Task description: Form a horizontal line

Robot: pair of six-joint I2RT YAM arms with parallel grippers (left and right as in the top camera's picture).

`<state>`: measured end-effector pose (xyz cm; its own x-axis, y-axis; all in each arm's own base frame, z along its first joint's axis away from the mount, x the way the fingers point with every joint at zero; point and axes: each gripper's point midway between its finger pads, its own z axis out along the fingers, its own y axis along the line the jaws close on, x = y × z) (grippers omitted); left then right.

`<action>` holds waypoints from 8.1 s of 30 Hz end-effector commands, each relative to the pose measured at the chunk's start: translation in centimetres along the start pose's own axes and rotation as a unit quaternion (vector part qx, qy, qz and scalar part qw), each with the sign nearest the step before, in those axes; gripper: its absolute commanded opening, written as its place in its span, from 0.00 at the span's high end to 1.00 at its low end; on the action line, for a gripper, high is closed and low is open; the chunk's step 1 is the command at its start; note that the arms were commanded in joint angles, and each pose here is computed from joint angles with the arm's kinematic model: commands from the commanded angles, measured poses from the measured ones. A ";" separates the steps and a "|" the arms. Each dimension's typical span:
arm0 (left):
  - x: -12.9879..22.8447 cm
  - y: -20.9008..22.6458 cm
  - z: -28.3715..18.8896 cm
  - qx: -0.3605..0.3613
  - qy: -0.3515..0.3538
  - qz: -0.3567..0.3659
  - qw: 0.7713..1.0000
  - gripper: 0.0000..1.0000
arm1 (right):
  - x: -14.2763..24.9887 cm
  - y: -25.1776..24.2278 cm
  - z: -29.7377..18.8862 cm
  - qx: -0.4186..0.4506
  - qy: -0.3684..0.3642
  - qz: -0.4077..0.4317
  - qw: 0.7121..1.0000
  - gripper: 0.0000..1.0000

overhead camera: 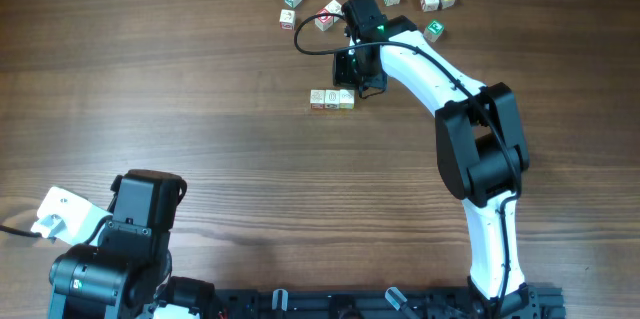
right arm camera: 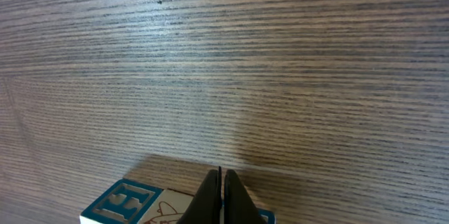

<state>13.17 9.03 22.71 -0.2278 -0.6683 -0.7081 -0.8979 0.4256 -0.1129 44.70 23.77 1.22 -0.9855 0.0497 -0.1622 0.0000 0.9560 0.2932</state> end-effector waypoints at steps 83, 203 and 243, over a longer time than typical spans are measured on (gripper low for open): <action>-0.1 0.2 0.0 -0.004 -0.004 -0.013 1.000 0.00 | 1.2 -0.1 1.2 -0.005 0.027 -0.011 1.000 0.95; -0.1 0.2 0.0 -0.004 -0.004 -0.013 1.000 0.00 | 1.3 -4.7 -1.3 0.085 0.023 0.128 0.988 0.96; -0.1 0.2 0.0 -0.004 -0.004 -0.013 1.000 0.00 | 12.7 -20.4 -43.3 0.383 -0.295 0.254 0.837 0.00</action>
<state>13.17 9.03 22.71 -0.2278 -0.6683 -0.7081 -0.8979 0.4256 -0.1129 27.55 -6.15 31.12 -0.6427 0.4483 -0.6213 0.6930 0.6860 -0.2219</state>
